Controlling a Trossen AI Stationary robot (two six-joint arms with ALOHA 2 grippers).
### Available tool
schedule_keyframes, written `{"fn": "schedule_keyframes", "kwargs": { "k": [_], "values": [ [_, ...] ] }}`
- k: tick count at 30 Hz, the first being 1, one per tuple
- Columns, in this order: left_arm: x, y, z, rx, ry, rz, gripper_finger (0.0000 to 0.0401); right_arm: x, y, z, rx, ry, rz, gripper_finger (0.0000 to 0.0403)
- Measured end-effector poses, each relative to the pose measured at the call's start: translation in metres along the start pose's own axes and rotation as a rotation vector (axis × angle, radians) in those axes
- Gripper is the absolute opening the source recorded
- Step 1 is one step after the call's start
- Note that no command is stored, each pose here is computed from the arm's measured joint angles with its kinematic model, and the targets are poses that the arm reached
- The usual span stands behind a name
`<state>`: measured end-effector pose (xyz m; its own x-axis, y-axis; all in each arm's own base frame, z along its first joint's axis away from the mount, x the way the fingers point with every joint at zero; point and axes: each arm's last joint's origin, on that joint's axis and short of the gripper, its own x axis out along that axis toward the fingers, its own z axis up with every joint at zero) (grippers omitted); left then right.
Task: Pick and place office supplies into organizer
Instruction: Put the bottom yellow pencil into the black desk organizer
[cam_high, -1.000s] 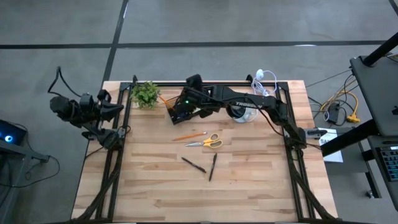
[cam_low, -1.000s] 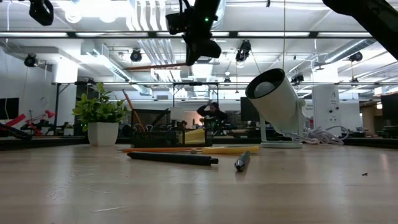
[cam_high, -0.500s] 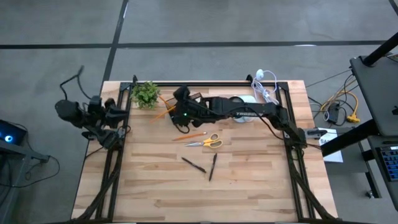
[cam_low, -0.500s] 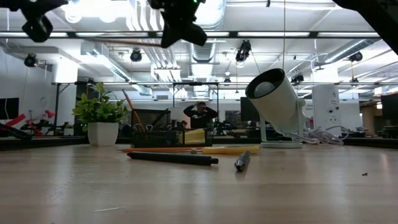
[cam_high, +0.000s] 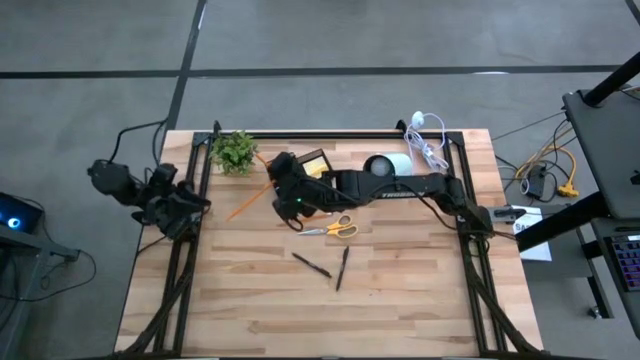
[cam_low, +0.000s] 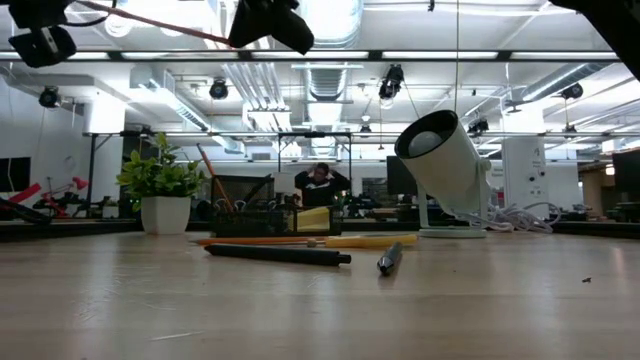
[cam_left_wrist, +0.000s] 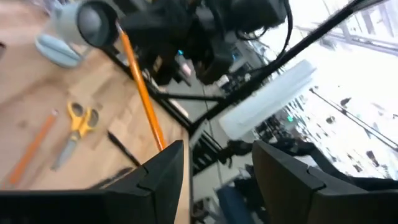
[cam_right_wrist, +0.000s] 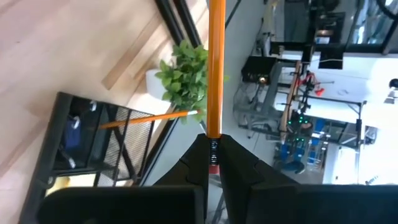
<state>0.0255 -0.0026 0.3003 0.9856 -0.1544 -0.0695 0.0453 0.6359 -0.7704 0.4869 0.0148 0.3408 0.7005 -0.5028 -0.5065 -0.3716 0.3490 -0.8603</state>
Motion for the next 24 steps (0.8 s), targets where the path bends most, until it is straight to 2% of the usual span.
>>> {"fn": "schedule_keyframes", "kwargs": {
  "k": [3, 10, 16, 24],
  "values": [
    [0.005, -0.004, -0.001, -0.017, 0.021, -0.024, 0.0176, -0.001, 0.000, 0.002, -0.011, -0.008, -0.008, 0.0012],
    [0.010, -0.005, -0.002, 0.015, 0.026, -0.004, 0.0176, -0.007, 0.004, 0.011, -0.050, -0.039, -0.005, 0.0012],
    [0.010, -0.002, 0.001, 0.071, -0.087, 0.097, 0.0176, -0.012, 0.005, 0.019, -0.050, -0.065, -0.026, 0.0012],
    [0.020, -0.006, -0.001, 0.072, -0.144, 0.089, 0.0176, -0.015, 0.006, 0.024, -0.050, -0.078, -0.034, 0.0012]
  ]
}}
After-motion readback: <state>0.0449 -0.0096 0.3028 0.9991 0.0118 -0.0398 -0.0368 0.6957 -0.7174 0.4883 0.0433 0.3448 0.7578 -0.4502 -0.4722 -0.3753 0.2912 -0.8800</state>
